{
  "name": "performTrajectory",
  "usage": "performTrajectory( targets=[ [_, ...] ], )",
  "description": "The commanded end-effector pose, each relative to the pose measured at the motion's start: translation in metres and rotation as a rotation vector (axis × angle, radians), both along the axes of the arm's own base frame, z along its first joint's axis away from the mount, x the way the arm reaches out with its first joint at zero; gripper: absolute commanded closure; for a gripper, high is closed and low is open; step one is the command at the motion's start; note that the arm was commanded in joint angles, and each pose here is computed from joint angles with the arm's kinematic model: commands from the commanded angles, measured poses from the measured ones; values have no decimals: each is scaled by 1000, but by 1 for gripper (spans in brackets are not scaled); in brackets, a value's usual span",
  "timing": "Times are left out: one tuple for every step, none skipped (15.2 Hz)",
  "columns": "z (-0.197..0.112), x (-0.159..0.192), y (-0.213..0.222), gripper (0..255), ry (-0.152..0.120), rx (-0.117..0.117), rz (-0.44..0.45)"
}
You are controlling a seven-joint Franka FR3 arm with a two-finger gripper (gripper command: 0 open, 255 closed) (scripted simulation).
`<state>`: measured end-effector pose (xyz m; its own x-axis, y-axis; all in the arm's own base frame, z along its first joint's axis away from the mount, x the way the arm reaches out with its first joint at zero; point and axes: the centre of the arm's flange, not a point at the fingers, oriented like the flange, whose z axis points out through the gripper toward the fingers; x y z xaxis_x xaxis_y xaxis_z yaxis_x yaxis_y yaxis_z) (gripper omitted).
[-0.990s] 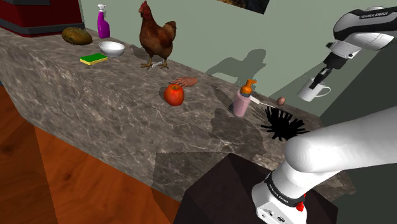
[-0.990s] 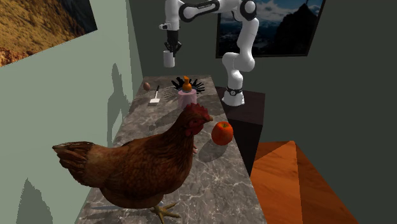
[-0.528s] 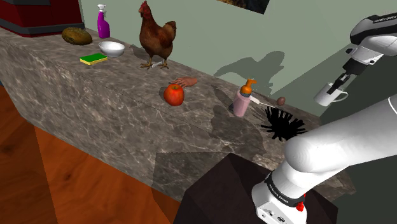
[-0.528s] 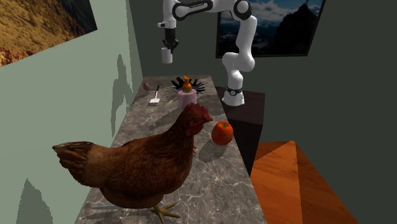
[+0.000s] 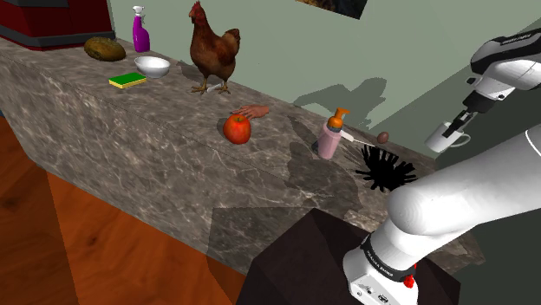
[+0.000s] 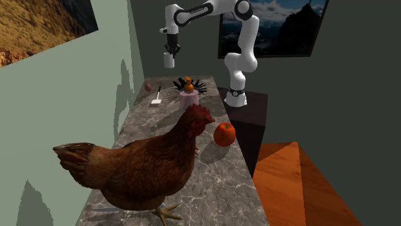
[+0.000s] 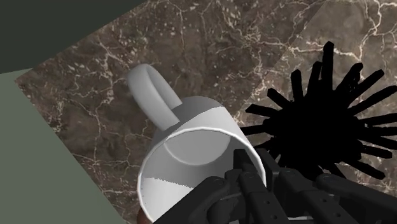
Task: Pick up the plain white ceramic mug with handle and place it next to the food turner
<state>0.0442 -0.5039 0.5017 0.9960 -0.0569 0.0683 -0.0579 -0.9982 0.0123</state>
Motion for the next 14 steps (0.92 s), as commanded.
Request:
performTrajectory(
  targets=[
    [-11,0,0,255,0,0,0],
    [-16,0,0,255,0,0,0],
    [-21,0,0,255,0,0,0],
    [-26,0,0,255,0,0,0],
    [-32,0,0,255,0,0,0],
    [-37,0,0,255,0,0,0],
    [-42,0,0,255,0,0,0],
    [-48,0,0,255,0,0,0],
    [-53,0,0,255,0,0,0],
    [-58,0,0,255,0,0,0],
    [-63,0,0,255,0,0,0],
    [-69,0,0,255,0,0,0],
    [-74,0,0,255,0,0,0],
    [-79,0,0,255,0,0,0]
  ],
)
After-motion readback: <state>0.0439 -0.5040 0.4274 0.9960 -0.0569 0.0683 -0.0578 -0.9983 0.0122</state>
